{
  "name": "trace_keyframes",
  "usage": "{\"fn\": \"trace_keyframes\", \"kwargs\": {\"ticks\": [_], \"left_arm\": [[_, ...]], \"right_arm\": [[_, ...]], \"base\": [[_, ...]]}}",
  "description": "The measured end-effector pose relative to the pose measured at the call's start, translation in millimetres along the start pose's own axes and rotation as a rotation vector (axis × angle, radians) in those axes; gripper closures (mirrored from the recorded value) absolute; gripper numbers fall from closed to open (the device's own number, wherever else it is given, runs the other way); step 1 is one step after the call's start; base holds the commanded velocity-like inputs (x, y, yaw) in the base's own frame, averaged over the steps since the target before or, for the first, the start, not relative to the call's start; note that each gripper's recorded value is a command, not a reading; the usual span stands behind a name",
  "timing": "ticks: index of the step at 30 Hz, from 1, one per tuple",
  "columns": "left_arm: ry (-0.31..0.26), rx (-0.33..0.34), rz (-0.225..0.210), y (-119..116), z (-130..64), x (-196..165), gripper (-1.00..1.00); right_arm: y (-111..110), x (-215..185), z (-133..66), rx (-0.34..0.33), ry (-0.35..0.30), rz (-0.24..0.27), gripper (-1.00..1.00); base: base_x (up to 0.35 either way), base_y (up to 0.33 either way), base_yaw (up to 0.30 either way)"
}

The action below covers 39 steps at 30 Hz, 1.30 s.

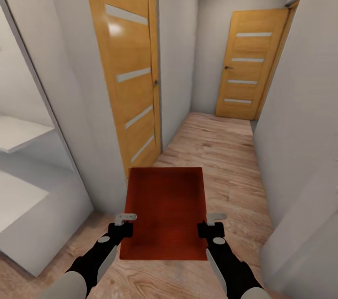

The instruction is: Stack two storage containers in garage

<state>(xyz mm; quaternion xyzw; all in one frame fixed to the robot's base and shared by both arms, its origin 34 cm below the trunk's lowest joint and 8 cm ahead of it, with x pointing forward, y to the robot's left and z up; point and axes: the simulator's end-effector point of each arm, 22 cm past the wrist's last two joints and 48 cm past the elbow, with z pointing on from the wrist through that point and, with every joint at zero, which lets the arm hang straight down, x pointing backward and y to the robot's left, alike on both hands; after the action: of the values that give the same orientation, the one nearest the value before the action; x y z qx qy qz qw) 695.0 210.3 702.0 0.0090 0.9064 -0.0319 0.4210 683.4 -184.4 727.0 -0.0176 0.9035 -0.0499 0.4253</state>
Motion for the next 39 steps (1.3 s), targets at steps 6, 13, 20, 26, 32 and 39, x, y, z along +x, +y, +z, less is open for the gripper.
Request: {"fn": "trace_keyframes", "kwargs": {"ticks": [6,13,20,26,32,39], "left_arm": [[0.001,0.000,-0.001,0,0.0,0,1.00],[-0.001,0.000,0.000,0,-0.1,0,1.00],[-0.003,0.000,0.000,0,-0.6,-2,1.00],[-0.006,0.000,0.000,0,-1.2,-3,1.00],[-0.014,0.000,-0.001,-1,-2.8,-7,1.00],[-0.022,0.000,-0.001,-1,-4.7,-12,1.00]], "right_arm": [[0,0,0.0,0.000,0.001,-0.001,1.00],[1,0,-0.2,0.001,-0.001,-0.001,1.00],[0,-2,-0.9,0.001,-0.003,-0.001,1.00],[1,-3,-1.4,0.001,-0.006,-0.002,1.00],[0,-8,-3.2,0.002,-0.014,-0.002,1.00],[0,-13,-5.2,0.003,-0.022,-0.003,1.00]], "base": [[0.333,0.000,-0.212],[0.333,0.000,-0.033],[0.334,0.000,-0.172],[0.334,0.000,-0.081],[0.334,0.000,-0.011],[0.334,0.000,-0.001]]}}
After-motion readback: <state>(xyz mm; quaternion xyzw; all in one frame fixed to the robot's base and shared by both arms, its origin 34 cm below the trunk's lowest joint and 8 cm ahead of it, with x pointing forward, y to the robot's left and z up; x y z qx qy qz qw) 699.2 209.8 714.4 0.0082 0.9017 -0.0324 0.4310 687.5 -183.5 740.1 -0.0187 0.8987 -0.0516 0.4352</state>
